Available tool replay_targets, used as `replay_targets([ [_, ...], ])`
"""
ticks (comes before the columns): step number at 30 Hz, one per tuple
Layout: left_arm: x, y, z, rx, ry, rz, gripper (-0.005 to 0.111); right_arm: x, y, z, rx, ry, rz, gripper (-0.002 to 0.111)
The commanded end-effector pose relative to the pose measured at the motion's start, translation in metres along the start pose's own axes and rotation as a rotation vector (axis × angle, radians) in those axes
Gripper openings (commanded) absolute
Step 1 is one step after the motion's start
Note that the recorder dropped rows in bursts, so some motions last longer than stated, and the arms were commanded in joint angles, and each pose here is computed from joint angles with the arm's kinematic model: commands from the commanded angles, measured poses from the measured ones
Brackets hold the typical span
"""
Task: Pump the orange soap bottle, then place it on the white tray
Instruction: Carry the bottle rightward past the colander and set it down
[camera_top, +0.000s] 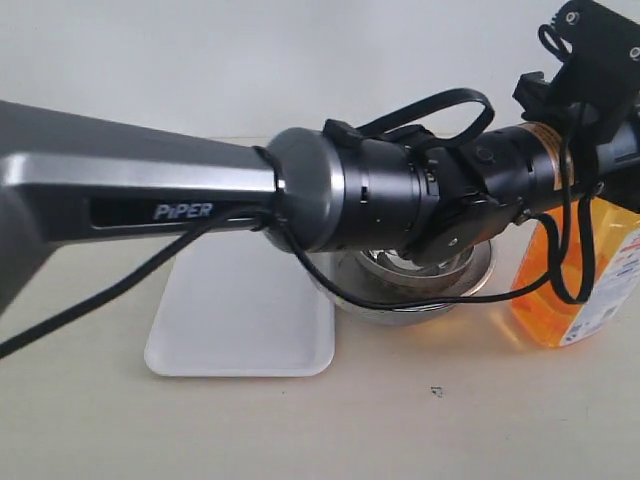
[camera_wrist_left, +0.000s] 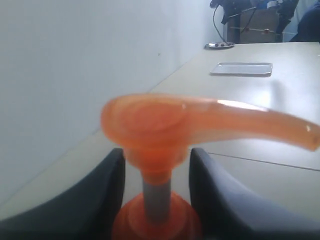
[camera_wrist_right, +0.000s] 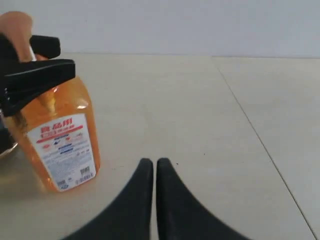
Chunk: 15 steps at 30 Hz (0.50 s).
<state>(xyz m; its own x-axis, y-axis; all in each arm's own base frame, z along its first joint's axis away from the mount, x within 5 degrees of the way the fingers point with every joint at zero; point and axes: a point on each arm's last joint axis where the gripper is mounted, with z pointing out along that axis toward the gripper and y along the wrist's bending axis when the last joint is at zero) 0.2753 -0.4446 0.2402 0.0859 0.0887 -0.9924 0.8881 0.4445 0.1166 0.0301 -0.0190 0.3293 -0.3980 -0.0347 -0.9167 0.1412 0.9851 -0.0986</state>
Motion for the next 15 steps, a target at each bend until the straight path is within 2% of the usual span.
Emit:
replay_targets([
  [1, -0.009, 0.018, 0.013, -0.038, -0.080, 0.044, 0.005, 0.000, 0.000, -0.004, -0.012, 0.001, -0.024, 0.000],
  [6, 0.001, 0.036, 0.025, -0.076, -0.076, 0.039, 0.005, 0.000, 0.001, -0.004, -0.020, 0.001, -0.035, 0.000],
  [11, 0.004, 0.043, 0.030, -0.090, -0.086, 0.041, 0.005, 0.000, 0.001, -0.004, -0.021, 0.002, -0.038, 0.000],
  [15, 0.001, 0.044, 0.031, -0.090, -0.100, 0.001, 0.007, 0.000, 0.001, -0.004, -0.023, 0.004, -0.040, 0.000],
])
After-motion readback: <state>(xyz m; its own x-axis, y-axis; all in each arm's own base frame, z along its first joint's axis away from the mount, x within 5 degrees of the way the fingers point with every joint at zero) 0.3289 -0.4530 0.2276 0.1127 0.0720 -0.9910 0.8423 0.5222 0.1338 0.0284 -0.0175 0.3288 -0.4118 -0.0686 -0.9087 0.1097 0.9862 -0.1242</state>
